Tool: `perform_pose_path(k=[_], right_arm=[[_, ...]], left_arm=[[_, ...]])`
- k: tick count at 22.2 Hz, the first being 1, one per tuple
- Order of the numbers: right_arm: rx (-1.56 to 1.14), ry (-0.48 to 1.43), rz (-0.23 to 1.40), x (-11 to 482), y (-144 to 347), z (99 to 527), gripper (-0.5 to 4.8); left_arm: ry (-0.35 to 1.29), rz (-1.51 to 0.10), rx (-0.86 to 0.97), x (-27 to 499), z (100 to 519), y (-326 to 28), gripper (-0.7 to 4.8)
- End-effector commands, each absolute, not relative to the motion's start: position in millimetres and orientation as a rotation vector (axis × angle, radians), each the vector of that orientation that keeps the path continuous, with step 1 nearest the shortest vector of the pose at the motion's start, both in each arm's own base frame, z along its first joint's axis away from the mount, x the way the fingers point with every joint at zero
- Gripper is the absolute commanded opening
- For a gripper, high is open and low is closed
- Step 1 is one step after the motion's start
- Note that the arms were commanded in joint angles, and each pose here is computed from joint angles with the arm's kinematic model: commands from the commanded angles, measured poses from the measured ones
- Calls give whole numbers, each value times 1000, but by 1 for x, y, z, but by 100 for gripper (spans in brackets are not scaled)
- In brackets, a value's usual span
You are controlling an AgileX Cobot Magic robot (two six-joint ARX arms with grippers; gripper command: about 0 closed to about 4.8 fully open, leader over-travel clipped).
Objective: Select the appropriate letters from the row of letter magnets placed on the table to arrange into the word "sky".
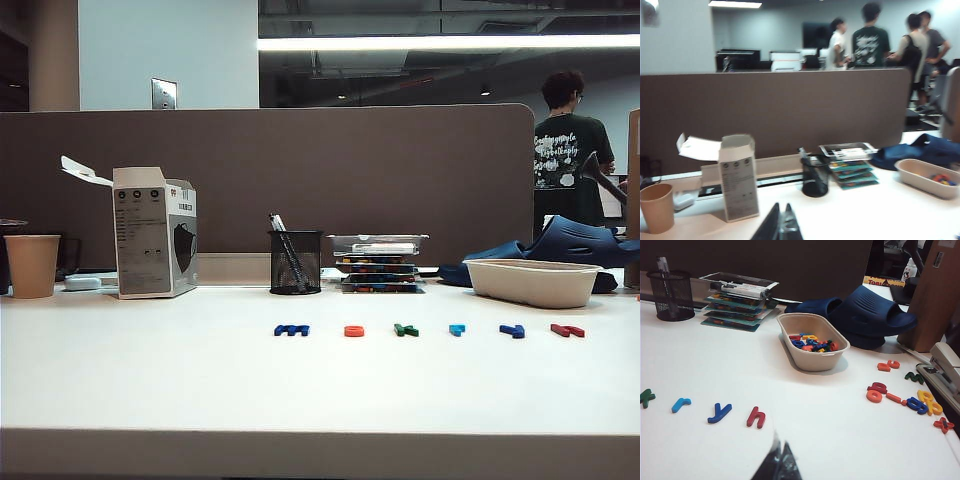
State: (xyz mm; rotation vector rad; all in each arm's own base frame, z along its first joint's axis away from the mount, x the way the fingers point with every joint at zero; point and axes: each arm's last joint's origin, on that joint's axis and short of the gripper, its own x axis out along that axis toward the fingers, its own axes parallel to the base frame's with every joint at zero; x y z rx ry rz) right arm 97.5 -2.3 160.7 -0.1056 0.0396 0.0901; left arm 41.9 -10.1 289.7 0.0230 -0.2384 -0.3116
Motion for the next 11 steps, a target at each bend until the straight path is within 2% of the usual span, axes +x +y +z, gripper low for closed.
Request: perform_pose_path(k=[1,5,10,11], right_arm=[[-110,17,87,97,-2,161,4],[-110,17,87,97,-2,161,4],[-110,18,87,97,-2,161,4],[-110,18,87,97,-2,161,4]], left_arm=[[-123,-340,10,18,311,-9,-5],[49,-436,-7,0,349,-10,-5],[228,-462,-48,3,393,-11,-5],[313,-479,-69,7,411,-12,-5]])
